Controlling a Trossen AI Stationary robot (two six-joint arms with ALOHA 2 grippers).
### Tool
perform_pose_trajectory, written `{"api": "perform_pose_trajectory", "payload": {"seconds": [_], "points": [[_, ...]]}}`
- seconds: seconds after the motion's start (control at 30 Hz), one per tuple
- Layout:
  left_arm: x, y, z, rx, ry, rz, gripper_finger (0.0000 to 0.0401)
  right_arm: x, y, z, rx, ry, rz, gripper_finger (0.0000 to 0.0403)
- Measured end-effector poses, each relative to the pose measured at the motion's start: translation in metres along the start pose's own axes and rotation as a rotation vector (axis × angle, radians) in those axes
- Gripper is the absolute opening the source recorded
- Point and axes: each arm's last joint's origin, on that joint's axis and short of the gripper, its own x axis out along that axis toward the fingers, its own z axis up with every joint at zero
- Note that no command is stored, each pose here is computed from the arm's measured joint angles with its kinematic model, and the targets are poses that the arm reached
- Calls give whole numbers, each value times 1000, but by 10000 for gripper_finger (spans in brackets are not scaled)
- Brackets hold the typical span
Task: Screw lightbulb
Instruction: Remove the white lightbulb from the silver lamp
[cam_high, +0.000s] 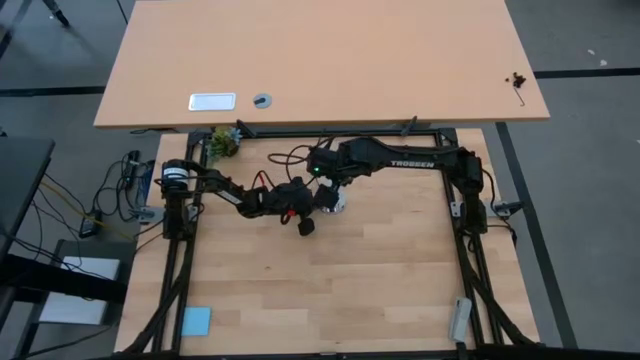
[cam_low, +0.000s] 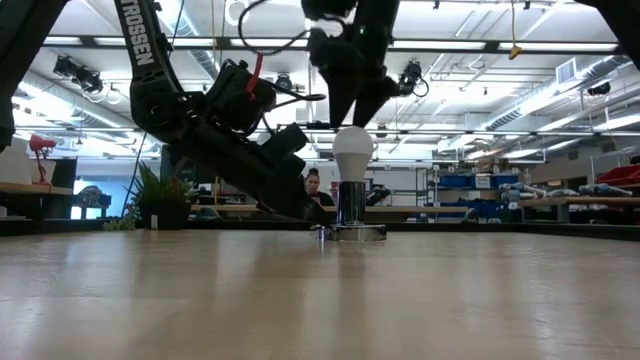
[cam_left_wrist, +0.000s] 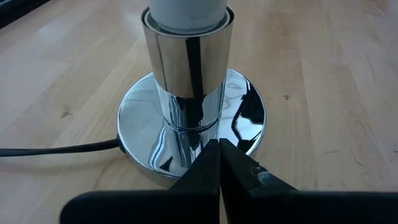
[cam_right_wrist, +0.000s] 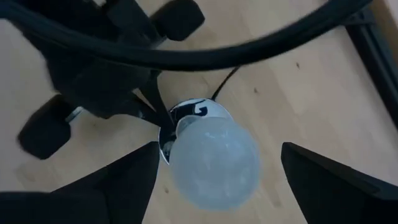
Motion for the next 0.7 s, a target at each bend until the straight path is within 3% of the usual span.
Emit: {"api": "perform_pose_trajectory", "payload": {"seconds": [0.17, 0.47, 0.6, 0.7], "points": [[0, 0, 0, 0, 1, 0, 3, 15, -7, -2, 51, 19, -4, 341], [0, 0, 0, -1, 1, 0, 3, 24, -10, -5, 11, 44, 27, 315], [0, 0, 0, -1, 1, 0, 3, 25, -15, -4, -154, 52, 50, 284], [0, 0, 0, -1, 2, 0, 3, 24, -18, -5, -405, 67, 64, 264]]}}
